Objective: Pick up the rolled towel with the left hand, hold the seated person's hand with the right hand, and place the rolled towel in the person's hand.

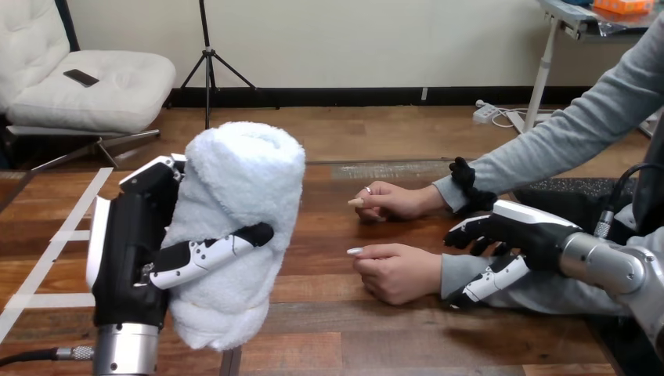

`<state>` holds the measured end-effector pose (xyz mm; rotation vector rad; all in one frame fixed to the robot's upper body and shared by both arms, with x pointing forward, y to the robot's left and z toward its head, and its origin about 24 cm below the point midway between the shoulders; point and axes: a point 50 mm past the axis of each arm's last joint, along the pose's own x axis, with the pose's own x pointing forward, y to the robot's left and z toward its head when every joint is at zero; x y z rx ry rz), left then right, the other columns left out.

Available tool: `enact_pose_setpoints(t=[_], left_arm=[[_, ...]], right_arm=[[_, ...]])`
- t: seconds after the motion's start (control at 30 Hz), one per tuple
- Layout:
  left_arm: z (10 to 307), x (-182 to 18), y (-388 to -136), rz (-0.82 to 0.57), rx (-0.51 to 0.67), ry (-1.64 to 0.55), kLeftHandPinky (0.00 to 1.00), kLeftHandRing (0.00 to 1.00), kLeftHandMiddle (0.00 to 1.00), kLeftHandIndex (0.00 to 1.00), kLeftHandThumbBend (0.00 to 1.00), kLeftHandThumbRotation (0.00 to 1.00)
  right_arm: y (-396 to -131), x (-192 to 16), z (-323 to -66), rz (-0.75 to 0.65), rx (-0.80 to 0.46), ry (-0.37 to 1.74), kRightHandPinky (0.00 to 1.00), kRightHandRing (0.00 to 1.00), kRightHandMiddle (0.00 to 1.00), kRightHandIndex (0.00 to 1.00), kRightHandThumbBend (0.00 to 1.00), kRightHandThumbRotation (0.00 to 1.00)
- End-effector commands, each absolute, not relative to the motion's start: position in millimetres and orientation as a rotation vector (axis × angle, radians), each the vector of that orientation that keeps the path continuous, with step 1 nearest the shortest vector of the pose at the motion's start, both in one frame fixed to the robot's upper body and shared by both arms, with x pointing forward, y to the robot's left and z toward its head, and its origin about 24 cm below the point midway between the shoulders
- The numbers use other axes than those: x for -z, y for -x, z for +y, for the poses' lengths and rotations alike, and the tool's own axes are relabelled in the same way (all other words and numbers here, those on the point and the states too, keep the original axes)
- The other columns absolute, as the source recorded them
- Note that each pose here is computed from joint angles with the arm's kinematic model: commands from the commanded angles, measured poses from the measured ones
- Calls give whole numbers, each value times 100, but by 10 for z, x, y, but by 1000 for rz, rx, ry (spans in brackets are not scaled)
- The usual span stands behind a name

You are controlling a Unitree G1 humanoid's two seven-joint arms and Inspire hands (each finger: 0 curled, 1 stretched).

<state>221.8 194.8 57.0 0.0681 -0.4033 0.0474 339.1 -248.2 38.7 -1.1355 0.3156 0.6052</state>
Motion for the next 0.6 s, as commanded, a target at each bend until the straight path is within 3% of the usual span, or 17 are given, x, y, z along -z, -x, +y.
enact_pose_setpoints(t=[0.0,0.57], left_arm=[[1952,-763,-2355,-516,-44,-48,30,33,39,42,53,0],[1971,-758,-2379,-534,-30,-45,30,33,39,42,53,0]], right_arm=[[-3525,-665,-2510,240,-561,1182,73,82,85,82,97,49],[-3528,-687,-2556,267,-562,1166,71,80,83,81,100,44]])
